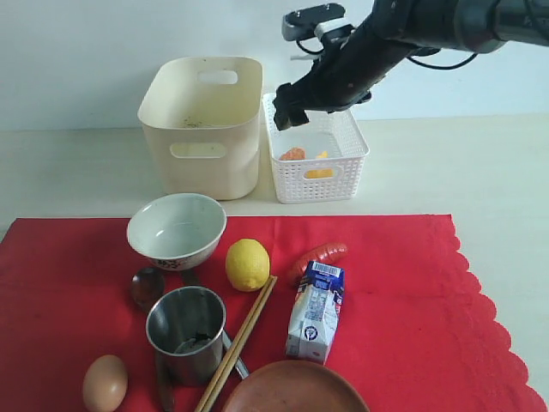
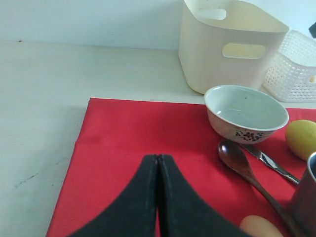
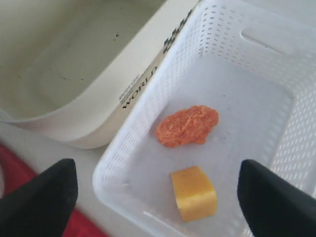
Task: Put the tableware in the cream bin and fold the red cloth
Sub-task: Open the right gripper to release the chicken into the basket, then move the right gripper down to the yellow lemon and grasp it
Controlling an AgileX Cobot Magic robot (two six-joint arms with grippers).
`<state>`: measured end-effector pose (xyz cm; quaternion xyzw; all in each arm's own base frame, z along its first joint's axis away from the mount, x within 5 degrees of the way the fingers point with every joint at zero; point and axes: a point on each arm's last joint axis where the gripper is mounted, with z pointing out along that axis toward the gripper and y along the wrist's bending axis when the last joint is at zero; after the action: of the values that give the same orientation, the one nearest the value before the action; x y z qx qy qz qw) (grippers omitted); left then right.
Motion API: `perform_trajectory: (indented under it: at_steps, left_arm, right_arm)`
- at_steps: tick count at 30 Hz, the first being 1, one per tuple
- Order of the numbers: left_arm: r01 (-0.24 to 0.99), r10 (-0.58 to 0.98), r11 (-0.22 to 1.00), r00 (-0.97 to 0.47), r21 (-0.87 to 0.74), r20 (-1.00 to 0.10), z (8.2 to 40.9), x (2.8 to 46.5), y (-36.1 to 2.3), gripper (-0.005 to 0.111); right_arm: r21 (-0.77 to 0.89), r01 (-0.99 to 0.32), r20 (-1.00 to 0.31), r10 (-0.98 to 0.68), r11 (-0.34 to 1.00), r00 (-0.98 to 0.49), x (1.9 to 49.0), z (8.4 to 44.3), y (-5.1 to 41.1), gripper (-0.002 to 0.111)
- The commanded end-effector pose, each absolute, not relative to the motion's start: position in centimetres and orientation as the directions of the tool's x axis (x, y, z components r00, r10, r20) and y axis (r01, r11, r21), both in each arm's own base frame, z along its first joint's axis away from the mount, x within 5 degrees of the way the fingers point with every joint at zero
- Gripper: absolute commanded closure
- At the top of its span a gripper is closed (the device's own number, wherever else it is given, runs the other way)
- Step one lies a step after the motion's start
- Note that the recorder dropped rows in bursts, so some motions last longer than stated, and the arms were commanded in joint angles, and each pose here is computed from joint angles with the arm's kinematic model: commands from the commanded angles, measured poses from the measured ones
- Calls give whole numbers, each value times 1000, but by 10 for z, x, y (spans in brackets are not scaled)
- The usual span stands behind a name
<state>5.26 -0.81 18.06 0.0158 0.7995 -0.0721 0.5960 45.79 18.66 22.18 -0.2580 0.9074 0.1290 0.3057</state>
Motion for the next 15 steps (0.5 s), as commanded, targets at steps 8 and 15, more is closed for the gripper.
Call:
perform_trajectory:
  at_steps: [8,15]
  left_arm:
    - [107,-72,989,-277,-105,-958,181,53,-8,107]
    - [107,-72,989,-277,-105,-958,181,53,-8,107]
  right_arm:
    - [96,-484,-649,-314,870,-693,389,260,156,24]
    - [44,-687,-694,-472,726,-544,316,246,171,30]
